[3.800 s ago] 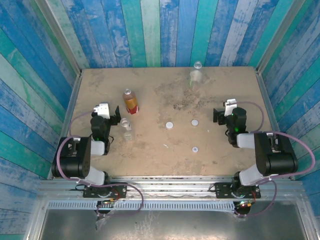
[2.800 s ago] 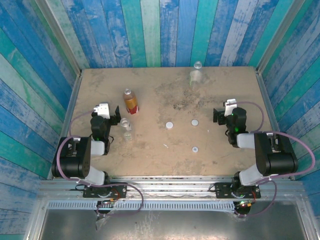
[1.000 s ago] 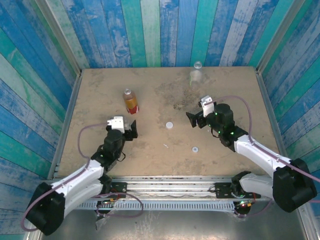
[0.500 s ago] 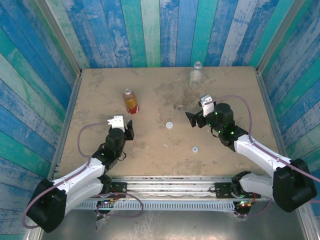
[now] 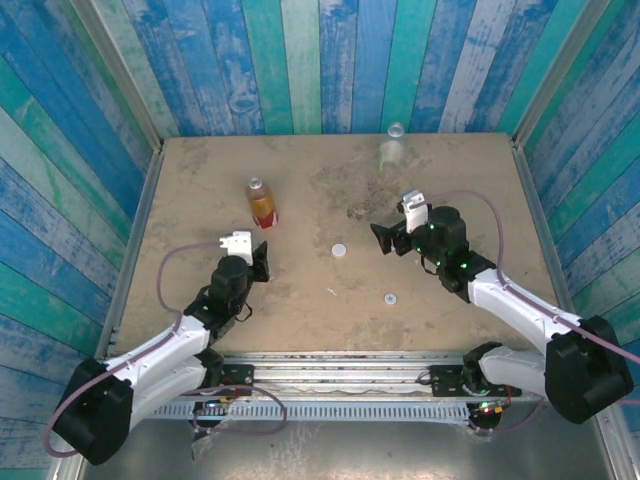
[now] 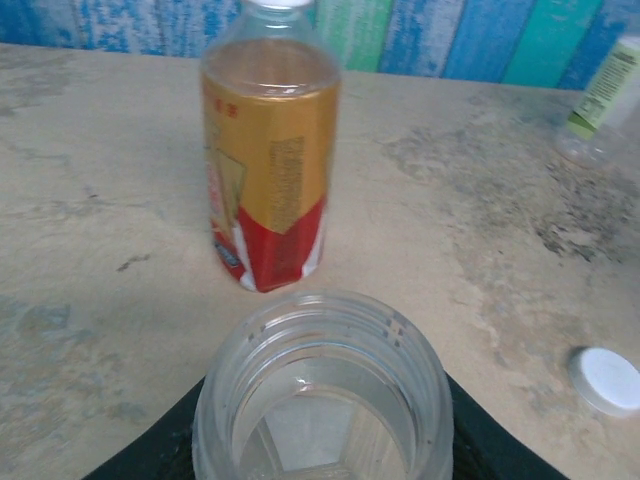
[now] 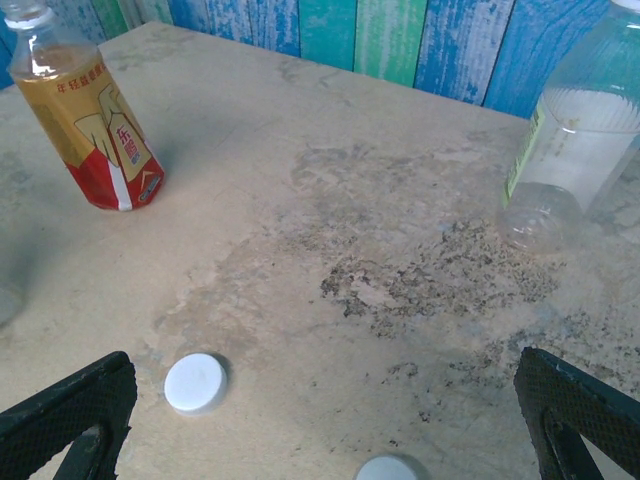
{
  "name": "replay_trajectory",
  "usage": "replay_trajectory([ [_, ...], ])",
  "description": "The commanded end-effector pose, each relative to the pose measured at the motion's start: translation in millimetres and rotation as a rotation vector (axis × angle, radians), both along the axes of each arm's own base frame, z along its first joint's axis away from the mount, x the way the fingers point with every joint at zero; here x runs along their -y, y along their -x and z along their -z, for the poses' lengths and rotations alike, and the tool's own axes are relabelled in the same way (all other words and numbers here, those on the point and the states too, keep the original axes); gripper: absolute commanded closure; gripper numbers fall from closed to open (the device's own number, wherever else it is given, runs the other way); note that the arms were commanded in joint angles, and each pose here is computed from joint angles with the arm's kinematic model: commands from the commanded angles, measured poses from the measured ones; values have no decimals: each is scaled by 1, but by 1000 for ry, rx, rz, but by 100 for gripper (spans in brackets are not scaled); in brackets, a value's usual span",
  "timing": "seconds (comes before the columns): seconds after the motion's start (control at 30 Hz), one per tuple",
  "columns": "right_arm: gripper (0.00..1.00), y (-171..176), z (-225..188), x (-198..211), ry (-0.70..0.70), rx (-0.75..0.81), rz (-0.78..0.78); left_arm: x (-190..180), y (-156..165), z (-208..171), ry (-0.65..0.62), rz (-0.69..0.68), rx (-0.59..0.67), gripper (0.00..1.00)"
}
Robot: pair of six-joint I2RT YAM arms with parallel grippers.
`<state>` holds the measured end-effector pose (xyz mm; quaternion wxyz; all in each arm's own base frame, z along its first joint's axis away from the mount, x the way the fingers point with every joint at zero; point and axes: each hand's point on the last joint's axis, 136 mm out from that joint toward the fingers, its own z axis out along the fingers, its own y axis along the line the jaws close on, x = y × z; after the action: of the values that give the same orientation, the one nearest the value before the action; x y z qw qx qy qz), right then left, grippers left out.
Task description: Screw on the bottle caps
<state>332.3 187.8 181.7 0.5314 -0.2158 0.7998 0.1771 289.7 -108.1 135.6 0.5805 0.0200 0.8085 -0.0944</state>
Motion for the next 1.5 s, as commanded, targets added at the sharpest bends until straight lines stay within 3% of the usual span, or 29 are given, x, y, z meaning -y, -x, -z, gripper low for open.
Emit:
replay_trajectory([
  [0.0,0,-1,-3,-3,-18,-8,3,36,1,-22,-14,208,65,66],
  [0.37,0,-6,1,-6,-22,-24,8,118,25,-43,-78,698,196,66],
  [0.63,0,-4,5,-2,-15,-32,20,170,34,-34,-139,972,192,64],
  [0.77,0,-2,6,0,-9,-34,27,190,36,-17,-135,1080,129,64],
  [1.03,0,-2,9,5,9,-43,47,195,42,4,-131,1136,40,63],
  [1.2,0,-2,12,-1,15,-59,18,184,40,3,-140,1065,47,63],
  [1.47,0,-8,28,-14,-35,-230,27,184,41,10,-110,1056,29,48],
])
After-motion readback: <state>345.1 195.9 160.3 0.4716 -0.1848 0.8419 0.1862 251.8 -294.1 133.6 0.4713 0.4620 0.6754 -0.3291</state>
